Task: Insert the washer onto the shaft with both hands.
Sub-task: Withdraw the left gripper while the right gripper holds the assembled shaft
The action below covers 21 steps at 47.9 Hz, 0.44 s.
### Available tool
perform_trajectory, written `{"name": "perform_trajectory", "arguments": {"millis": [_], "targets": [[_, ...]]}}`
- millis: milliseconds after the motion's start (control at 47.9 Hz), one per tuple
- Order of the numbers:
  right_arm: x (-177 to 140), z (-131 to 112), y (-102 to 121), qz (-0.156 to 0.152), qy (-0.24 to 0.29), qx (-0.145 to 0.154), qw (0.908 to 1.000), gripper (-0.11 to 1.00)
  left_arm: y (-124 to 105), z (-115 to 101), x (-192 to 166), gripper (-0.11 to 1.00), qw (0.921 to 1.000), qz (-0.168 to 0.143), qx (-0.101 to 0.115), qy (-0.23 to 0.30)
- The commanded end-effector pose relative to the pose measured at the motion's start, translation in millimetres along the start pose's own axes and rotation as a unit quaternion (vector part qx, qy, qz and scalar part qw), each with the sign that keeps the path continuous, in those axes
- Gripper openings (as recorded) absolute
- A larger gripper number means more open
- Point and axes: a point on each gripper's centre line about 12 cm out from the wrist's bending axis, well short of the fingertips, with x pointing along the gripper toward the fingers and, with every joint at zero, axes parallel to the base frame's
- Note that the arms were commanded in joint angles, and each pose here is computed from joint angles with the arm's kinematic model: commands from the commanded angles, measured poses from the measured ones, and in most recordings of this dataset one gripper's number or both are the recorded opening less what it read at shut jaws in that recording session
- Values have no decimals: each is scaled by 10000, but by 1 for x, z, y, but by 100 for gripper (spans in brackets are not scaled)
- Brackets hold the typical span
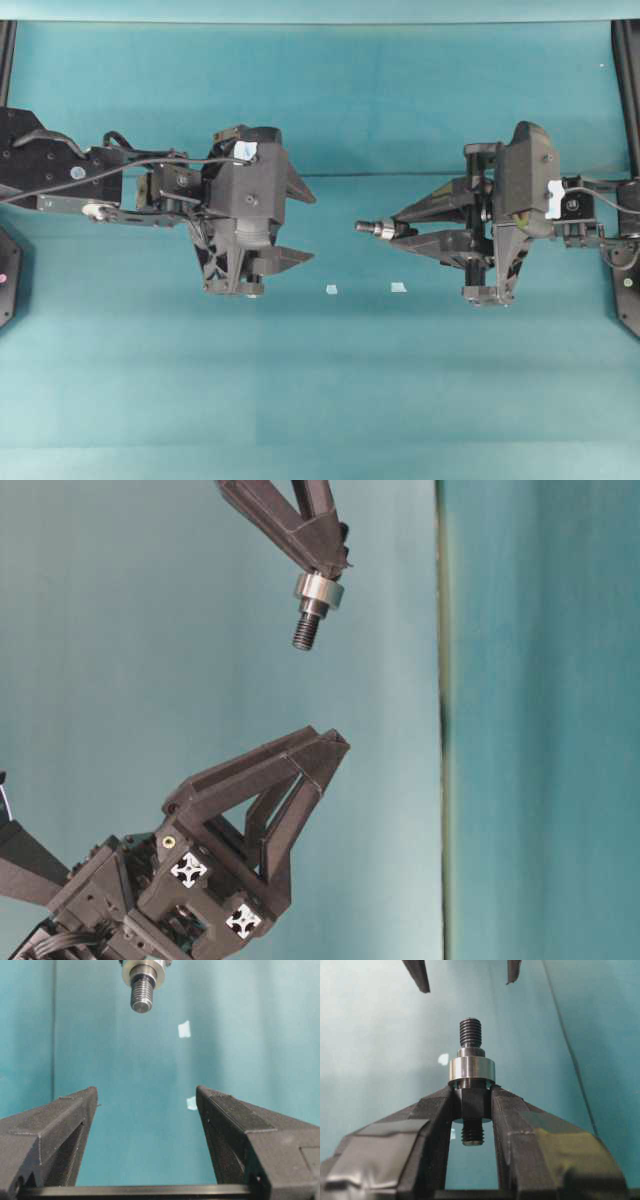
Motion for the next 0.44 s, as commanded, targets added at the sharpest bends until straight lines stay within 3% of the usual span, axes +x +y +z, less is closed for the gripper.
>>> {"name": "perform_trajectory", "arguments": {"millis": [0,418], "targets": [[-1,8,1,8,-138,28,9999,0,2,9,-8,82,9998,34,7,-181],[0,9,1,8,-146,28,9999,0,2,9,-8,82,9998,34,7,-181]]}}
